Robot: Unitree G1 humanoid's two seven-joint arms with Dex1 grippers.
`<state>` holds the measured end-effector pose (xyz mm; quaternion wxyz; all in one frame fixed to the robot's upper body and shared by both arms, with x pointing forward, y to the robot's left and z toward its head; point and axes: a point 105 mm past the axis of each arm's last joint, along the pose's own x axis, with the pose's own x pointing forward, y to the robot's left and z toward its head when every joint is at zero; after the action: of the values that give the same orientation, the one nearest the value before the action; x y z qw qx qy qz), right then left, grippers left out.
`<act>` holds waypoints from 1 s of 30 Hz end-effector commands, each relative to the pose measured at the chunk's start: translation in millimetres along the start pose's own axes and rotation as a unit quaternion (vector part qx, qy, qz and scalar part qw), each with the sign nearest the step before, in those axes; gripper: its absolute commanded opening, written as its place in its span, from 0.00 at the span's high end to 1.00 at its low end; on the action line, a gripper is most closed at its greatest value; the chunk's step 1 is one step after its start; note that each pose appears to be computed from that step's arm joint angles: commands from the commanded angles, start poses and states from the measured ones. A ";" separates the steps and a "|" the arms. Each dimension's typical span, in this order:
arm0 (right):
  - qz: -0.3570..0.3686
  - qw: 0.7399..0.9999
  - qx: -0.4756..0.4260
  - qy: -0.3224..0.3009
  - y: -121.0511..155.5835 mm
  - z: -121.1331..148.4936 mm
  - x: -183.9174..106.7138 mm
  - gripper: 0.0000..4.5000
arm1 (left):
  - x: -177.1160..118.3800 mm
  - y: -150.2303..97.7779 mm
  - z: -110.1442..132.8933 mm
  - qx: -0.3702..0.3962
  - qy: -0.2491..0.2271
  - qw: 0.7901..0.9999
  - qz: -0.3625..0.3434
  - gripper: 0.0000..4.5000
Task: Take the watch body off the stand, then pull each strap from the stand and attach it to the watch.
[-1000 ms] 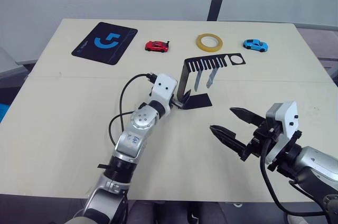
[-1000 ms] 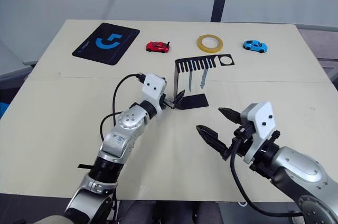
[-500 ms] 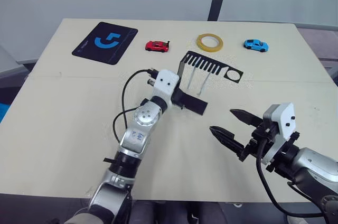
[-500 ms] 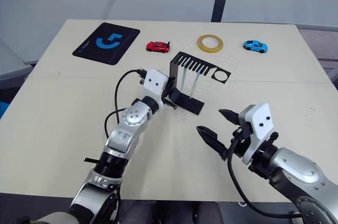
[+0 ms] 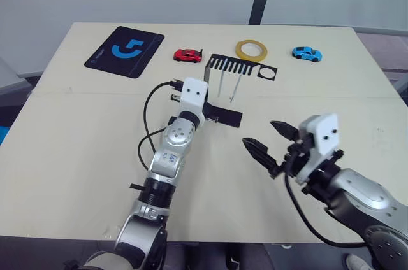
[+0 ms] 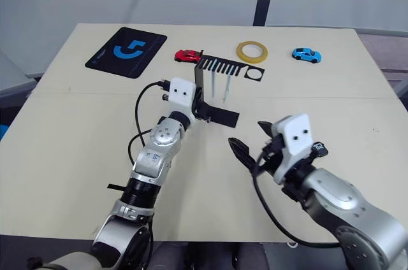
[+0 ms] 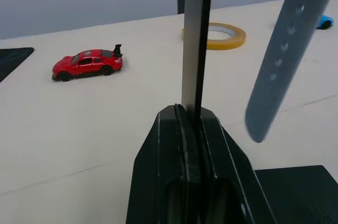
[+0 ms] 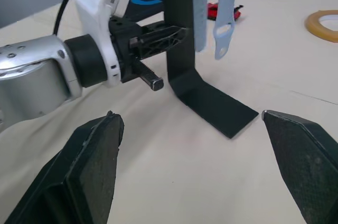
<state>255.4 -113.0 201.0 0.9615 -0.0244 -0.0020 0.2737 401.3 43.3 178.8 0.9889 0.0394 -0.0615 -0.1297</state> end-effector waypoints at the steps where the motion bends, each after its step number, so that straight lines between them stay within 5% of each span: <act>1: -0.047 0.998 -0.011 -0.028 -1.0 15.4 10.6 0.00 | 2.5 5.9 2.7 0.002 -0.004 0.999 0.032 0.99; 14: -0.183 0.982 0.020 -0.027 -15.2 25.0 79.4 0.00 | 3.4 -4.6 1.3 -0.004 -0.003 0.999 0.042 0.99; 30: -0.199 0.978 0.035 -0.051 -13.3 33.9 112.3 0.00 | 2.5 -10.1 1.2 -0.007 -0.004 0.999 0.039 0.99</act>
<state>358.6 -69.7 217.5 0.9974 0.0165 -0.0122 0.0697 403.3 39.6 180.2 0.9933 0.0336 -0.0677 -0.0876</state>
